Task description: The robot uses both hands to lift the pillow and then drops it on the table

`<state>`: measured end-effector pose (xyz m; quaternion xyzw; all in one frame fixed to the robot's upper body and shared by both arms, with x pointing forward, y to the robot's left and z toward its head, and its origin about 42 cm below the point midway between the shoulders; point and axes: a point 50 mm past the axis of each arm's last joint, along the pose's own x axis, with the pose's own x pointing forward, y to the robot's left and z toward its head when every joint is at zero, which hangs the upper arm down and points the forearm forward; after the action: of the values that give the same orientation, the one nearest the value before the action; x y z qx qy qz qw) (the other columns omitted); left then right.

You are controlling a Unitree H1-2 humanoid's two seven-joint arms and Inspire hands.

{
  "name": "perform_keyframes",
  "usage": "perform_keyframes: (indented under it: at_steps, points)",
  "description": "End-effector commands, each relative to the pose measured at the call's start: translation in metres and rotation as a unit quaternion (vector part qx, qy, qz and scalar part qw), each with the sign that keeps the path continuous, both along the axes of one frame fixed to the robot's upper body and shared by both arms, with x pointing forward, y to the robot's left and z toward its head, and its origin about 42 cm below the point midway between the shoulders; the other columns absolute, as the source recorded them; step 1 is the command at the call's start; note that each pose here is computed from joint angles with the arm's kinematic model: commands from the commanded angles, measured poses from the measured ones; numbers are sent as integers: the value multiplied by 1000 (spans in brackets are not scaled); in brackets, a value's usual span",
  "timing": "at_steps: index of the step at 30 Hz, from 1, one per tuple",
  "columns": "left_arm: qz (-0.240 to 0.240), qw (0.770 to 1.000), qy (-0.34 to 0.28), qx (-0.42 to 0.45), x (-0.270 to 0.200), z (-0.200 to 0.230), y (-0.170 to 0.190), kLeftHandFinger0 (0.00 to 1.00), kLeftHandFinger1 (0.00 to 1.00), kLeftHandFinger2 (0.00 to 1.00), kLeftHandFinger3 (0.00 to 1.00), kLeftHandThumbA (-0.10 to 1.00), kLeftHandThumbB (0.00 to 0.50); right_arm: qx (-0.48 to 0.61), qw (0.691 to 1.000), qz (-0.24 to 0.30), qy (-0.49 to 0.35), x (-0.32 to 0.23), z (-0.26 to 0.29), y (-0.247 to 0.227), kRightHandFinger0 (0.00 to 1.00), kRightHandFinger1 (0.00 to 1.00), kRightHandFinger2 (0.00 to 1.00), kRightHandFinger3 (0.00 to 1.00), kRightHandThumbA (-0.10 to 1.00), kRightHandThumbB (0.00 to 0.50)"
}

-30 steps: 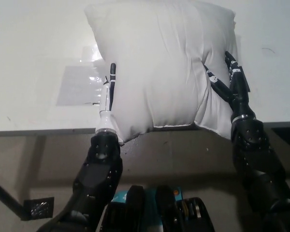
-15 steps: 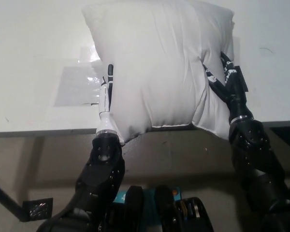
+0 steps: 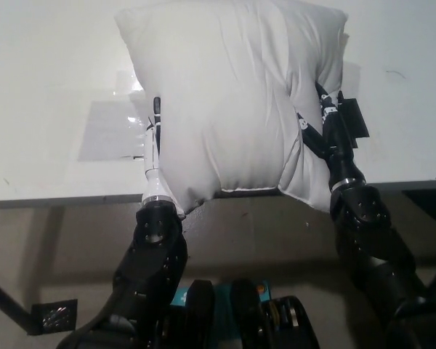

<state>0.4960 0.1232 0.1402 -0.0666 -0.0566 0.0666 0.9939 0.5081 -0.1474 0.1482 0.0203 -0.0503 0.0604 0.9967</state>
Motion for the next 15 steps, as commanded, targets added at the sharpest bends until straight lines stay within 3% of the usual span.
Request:
perform_keyframes:
  at_steps: [1, 6, 7, 10, 11, 13, 15]
  points:
    - [-102, 995, -4, -5, -13, 5, -69, 1000, 1000, 1000, 1000, 1000, 0, -4, 988, 151, 15, -21, -4, 93, 1000, 1000, 1000, 1000, 1000, 222]
    - [-106, 994, -28, -12, -11, 18, -71, 1000, 1000, 1000, 1000, 1000, 0, 14, 990, 142, -16, -17, 10, 90, 1000, 1000, 1000, 1000, 1000, 246]
    - [-103, 994, -40, -27, -10, 26, -72, 1000, 1000, 1000, 1000, 1000, 22, 22, 990, 139, -28, -15, 20, 89, 1000, 1000, 1000, 1000, 1000, 287]
    - [-106, 991, -78, -38, -6, 47, -73, 1000, 1000, 1000, 1000, 1000, 76, 36, 988, 137, -58, -11, 47, 89, 1000, 1000, 1000, 1000, 1000, 347]
    - [-107, 989, -97, -41, -5, 58, -74, 1000, 1000, 1000, 1000, 1000, 82, 42, 986, 140, -78, -11, 64, 90, 1000, 1000, 1000, 1000, 1000, 326]
    - [-105, 986, -121, -43, -2, 80, -74, 1000, 1000, 1000, 1000, 1000, 68, 45, 983, 142, -104, -11, 94, 90, 1000, 1000, 1000, 1000, 1000, 328]
    - [-96, 986, -133, -22, -2, 94, -74, 1000, 1000, 1000, 1000, 1000, 65, 42, 982, 139, -122, -12, 112, 87, 1000, 1000, 1000, 1000, 1000, 361]
